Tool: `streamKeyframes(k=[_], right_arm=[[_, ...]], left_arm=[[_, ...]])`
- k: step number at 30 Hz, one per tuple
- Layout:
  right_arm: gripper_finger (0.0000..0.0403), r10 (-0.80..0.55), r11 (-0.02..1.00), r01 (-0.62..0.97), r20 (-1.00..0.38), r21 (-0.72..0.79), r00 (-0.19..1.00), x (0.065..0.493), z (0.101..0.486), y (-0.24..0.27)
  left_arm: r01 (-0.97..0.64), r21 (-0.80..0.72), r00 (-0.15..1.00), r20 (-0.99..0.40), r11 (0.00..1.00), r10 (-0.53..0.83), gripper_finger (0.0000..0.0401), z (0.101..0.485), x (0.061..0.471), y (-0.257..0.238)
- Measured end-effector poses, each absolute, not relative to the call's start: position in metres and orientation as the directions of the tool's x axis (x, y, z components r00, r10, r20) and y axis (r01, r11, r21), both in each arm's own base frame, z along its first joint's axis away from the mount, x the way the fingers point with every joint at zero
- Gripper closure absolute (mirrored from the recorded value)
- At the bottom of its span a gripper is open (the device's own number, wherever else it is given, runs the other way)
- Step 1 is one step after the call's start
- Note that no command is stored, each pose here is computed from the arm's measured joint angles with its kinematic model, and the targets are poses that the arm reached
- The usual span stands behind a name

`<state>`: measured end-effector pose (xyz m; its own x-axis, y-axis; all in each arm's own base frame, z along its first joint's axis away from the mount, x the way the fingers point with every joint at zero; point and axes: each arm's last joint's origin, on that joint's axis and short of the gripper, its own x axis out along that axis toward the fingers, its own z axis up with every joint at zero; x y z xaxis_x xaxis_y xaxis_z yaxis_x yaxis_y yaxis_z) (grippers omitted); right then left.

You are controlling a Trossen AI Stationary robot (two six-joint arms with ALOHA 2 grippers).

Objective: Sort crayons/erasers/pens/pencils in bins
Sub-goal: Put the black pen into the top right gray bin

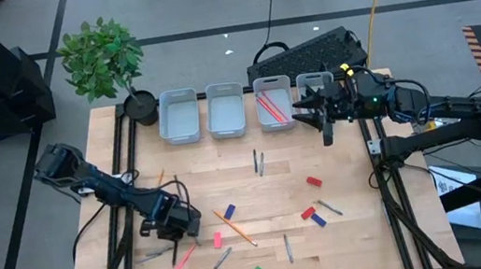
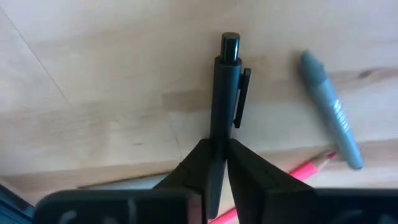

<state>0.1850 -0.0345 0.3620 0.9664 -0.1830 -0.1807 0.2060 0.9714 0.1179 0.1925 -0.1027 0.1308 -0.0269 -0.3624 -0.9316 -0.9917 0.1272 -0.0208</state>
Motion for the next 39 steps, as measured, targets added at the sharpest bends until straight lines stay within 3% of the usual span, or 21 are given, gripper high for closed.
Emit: streamKeyframes(k=[9,12,17,22,27,32,39], right_arm=[[0.0246,-0.183,0.972,0.206,-0.186,0.112,0.965,0.185,0.361,-0.034],[0.0246,-0.182,0.972,0.207,-0.198,0.112,0.963,0.186,0.360,-0.035],[0.0245,-0.149,0.978,0.177,-0.224,0.112,0.963,0.195,0.355,-0.030],[0.0242,-0.084,0.979,0.130,-0.271,0.155,0.959,0.218,0.342,-0.019],[0.0217,-0.010,0.976,0.077,-0.313,0.202,0.950,0.245,0.326,-0.003],[0.0175,0.028,0.976,0.034,-0.282,0.215,0.959,0.262,0.320,0.007],[0.0155,0.021,0.957,0.045,-0.220,0.287,0.975,0.265,0.325,0.009]], left_arm=[[-0.984,-0.151,0.106,-0.927,0.099,-0.360,0.0381,0.160,0.190,-0.086],[-0.968,-0.231,0.184,-0.916,0.094,-0.355,0.0375,0.176,0.189,-0.081],[-0.877,-0.462,0.433,-0.879,0.131,-0.200,0.0357,0.213,0.194,-0.068],[-0.730,-0.620,0.667,-0.739,0.289,0.097,0.0367,0.252,0.210,-0.047],[-0.536,-0.636,0.839,-0.471,0.555,0.272,0.0366,0.296,0.239,-0.029],[-0.372,-0.487,0.928,-0.199,0.791,0.314,0.0366,0.329,0.266,-0.021],[-0.263,-0.347,0.964,-0.051,0.900,0.262,0.0366,0.337,0.296,-0.021]])
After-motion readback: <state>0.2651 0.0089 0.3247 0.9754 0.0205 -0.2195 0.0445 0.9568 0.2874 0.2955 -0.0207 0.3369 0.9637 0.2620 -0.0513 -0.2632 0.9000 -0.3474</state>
